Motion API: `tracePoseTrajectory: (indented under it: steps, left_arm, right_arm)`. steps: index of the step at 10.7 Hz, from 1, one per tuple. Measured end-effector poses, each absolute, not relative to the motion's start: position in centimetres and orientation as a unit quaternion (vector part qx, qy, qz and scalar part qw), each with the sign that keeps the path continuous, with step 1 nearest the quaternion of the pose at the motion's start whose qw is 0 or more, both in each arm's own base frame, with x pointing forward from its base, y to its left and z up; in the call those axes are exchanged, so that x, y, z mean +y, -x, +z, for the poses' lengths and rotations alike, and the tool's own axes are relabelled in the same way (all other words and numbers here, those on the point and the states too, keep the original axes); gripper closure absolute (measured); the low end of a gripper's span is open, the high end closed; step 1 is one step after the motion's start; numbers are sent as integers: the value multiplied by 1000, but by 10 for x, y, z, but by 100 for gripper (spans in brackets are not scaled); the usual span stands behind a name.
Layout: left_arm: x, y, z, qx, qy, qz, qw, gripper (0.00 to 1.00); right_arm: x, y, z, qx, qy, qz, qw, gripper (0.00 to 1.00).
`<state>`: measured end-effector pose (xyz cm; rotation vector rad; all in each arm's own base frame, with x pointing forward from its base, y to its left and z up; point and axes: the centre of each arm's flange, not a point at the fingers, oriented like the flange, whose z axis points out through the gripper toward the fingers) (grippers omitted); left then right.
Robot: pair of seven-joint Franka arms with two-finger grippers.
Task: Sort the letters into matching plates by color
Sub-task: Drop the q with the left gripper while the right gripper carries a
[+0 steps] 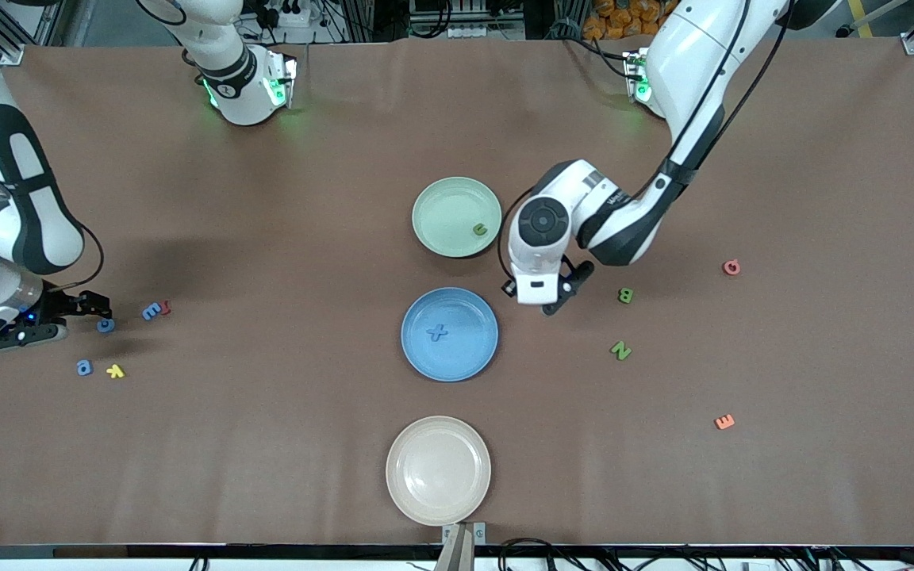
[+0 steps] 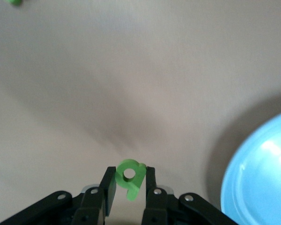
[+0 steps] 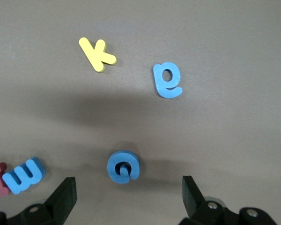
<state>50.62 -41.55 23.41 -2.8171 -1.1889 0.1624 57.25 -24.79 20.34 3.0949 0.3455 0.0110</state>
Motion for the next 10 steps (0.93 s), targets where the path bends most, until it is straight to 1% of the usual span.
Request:
tracePoseTrajectory:
  steps: [2, 5, 6, 7, 8, 9, 10]
  left_arm:
    - [-443, -487, 245, -393, 917, 60, 27, 70]
    - [-502, -432, 253, -387, 920, 61, 25, 70]
    - [-519, -411, 253, -379, 923, 60, 26, 70]
    - [-531, -395, 253, -370, 926, 60, 29, 70]
    - [-539, -382, 250, -361, 930, 61, 33, 70]
    - [-544, -374, 245, -354, 932, 63, 37, 67]
    - [-548, -366, 239, -347, 935, 65, 42, 55]
  right_arm:
    - [-245, -572, 189, 113, -993, 10, 15, 0]
    - [-243, -570, 174, 113, -993, 18, 18, 0]
    - [-243, -570, 173, 114, -993, 20, 19, 5]
    - [-242, -570, 173, 115, -993, 21, 19, 7]
    - [-242, -570, 173, 125, -992, 20, 20, 15]
    - [-242, -570, 173, 130, -991, 20, 20, 30]
    - [-243, -570, 173, 135, -990, 20, 20, 43]
